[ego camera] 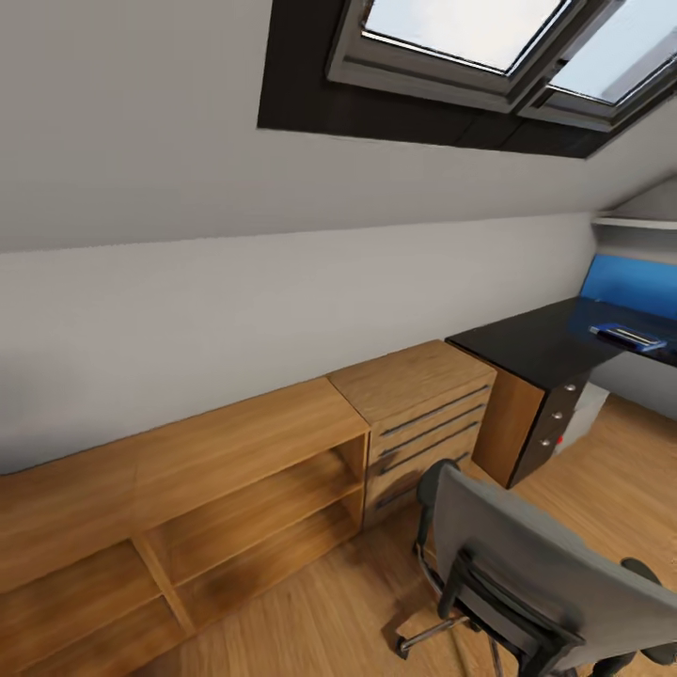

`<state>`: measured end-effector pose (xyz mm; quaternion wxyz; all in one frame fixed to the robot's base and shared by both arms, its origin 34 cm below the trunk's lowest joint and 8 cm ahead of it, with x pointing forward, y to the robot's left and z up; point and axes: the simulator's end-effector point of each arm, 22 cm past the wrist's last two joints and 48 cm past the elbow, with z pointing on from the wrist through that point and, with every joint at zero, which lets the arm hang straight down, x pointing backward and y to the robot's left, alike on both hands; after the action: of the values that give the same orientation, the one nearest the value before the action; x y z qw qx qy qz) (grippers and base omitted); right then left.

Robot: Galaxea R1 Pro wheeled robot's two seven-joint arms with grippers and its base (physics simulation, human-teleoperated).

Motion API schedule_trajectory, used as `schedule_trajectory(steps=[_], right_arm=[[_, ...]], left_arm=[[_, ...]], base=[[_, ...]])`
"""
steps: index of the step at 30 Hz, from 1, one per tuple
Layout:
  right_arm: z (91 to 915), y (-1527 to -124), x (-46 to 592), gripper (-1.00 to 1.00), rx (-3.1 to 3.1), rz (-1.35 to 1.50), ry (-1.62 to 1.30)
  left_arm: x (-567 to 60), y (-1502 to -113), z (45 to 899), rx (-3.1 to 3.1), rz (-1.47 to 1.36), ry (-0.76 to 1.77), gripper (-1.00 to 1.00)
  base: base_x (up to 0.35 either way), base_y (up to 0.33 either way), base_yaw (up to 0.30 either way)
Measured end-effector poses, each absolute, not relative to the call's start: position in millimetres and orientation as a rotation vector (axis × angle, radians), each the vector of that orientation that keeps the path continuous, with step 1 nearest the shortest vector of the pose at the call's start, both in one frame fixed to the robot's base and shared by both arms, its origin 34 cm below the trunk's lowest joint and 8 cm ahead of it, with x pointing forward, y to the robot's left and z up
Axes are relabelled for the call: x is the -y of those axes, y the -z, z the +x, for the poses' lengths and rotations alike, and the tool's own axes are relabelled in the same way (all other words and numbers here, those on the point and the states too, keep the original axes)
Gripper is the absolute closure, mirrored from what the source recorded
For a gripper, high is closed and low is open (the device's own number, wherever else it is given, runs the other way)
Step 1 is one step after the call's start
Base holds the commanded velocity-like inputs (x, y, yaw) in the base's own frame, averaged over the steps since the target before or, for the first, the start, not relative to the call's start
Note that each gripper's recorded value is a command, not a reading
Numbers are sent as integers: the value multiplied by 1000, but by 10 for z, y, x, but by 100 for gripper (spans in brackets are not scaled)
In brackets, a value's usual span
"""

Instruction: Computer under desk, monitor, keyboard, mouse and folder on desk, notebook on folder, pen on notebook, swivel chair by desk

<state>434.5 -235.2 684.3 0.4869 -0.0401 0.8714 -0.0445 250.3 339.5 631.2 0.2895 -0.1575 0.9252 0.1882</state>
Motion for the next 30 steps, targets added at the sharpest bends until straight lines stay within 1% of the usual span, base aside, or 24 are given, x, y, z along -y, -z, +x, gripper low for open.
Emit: schedule_trajectory(steps=[5,8,21,25,30], right_arm=[[4345,-6844,2349,-100,-2119,-98,108],[4345,-6843,2350,-100,-2120,-99,108],[4345,-6841,2346,-100,-2120,-101,106],[4344,-6842,2347,-100,-2120,-101,106],[4343,-6843,2347,-100,-2120,-101,106]], left_arm=[[-3393,-6312,2503,-2469,-420,-501,-100],[-3392,-6311,2504,-2469,-420,-501,-100],[-3402,-6312,2502,-2469,-421,-504,-100],[-3398,-6312,2502,-2469,-421,-503,-100],[-3399,-6313,2503,-2468,-419,-502,-100]], base=[[231,168,-299],[119,67,-300],[18,14,-300],[110,137,-300],[220,205,-300]])
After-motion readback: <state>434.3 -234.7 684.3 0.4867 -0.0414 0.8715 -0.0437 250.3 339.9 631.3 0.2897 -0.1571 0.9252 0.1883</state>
